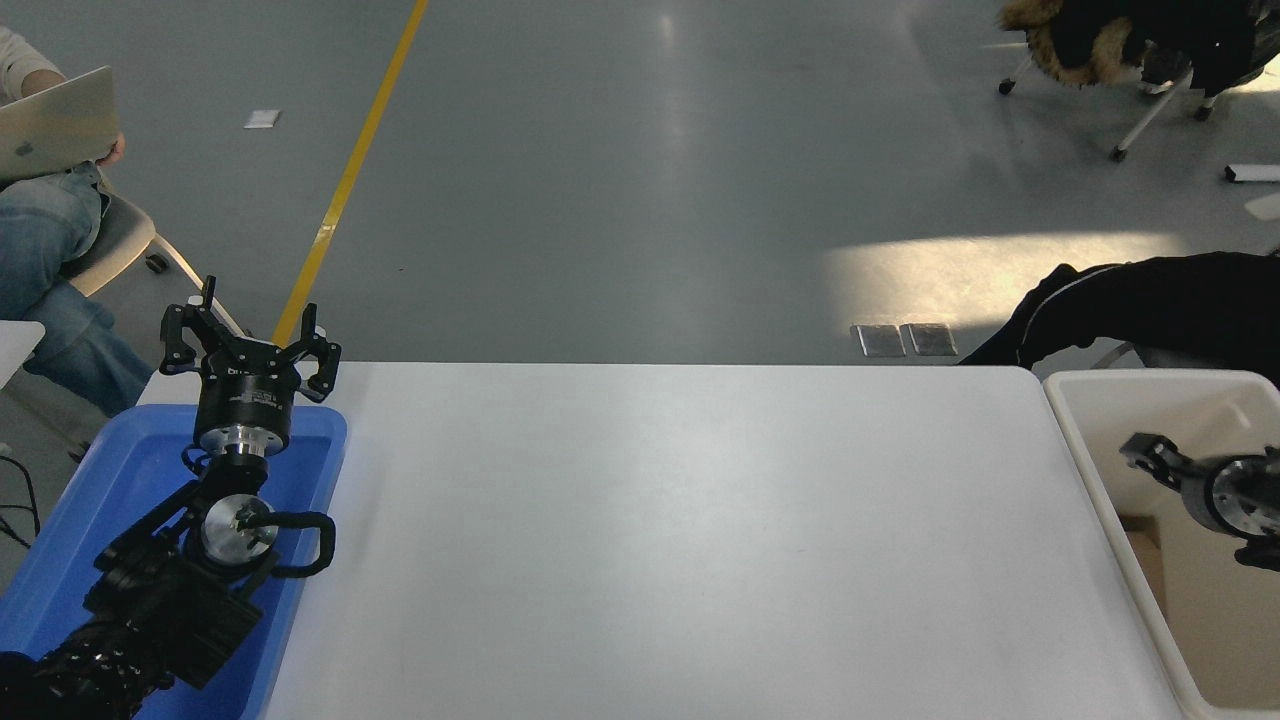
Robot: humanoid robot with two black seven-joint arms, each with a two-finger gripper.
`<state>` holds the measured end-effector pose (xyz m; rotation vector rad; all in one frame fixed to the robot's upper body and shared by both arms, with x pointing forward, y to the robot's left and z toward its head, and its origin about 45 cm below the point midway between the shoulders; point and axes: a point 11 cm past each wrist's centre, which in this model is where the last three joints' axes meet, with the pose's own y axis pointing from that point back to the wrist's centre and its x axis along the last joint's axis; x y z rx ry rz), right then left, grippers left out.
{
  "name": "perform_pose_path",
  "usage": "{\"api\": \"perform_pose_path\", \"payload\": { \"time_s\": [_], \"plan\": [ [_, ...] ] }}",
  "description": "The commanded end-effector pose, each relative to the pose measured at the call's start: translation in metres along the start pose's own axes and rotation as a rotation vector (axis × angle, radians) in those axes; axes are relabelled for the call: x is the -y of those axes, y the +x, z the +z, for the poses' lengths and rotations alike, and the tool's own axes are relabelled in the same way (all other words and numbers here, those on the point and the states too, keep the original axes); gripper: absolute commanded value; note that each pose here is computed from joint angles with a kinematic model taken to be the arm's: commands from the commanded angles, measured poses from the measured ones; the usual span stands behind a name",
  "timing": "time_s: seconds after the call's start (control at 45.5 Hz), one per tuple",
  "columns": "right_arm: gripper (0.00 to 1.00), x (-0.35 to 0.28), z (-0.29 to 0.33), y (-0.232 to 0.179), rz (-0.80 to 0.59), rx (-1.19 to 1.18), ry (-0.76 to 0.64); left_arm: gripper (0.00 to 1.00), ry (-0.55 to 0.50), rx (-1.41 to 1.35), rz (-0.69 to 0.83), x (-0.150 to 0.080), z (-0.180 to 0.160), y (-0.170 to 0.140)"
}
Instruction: Pick up paper ball place in dustbin
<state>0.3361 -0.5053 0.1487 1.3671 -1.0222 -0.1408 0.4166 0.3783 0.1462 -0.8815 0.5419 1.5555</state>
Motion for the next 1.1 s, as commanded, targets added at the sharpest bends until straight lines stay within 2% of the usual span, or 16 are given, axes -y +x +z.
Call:
{"api": "perform_pose_path", "payload": {
  "time_s": [0.0, 0.198, 0.396, 0.593, 1.077],
  "plan": [
    [1.00, -0.077, -0.034, -0.004, -0.120, -0.061, 0.106, 0.99, 0.000, 0.000, 0.000, 0.000, 0.000, 0.000],
    [1.00, -0.149, -0.080, -0.007, -0.191, -0.196, 0.196, 0.99, 0.001, 0.001, 0.001, -0.001, 0.000, 0.001],
    [1.00, -0.205, -0.120, -0.009, -0.258, -0.353, 0.224, 0.99, 0.000, 0.000, 0.000, 0.000, 0.000, 0.000],
    [1.00, -0.261, -0.184, -0.018, -0.341, -0.343, 0.266, 0.99, 0.000, -0.001, 0.002, -0.001, 0.000, 0.001],
    [1.00, -0.271, -0.218, -0.045, -0.369, -0.367, 0.242, 0.99, -0.002, -0.002, 0.003, -0.001, 0.000, 0.001]
  ]
}}
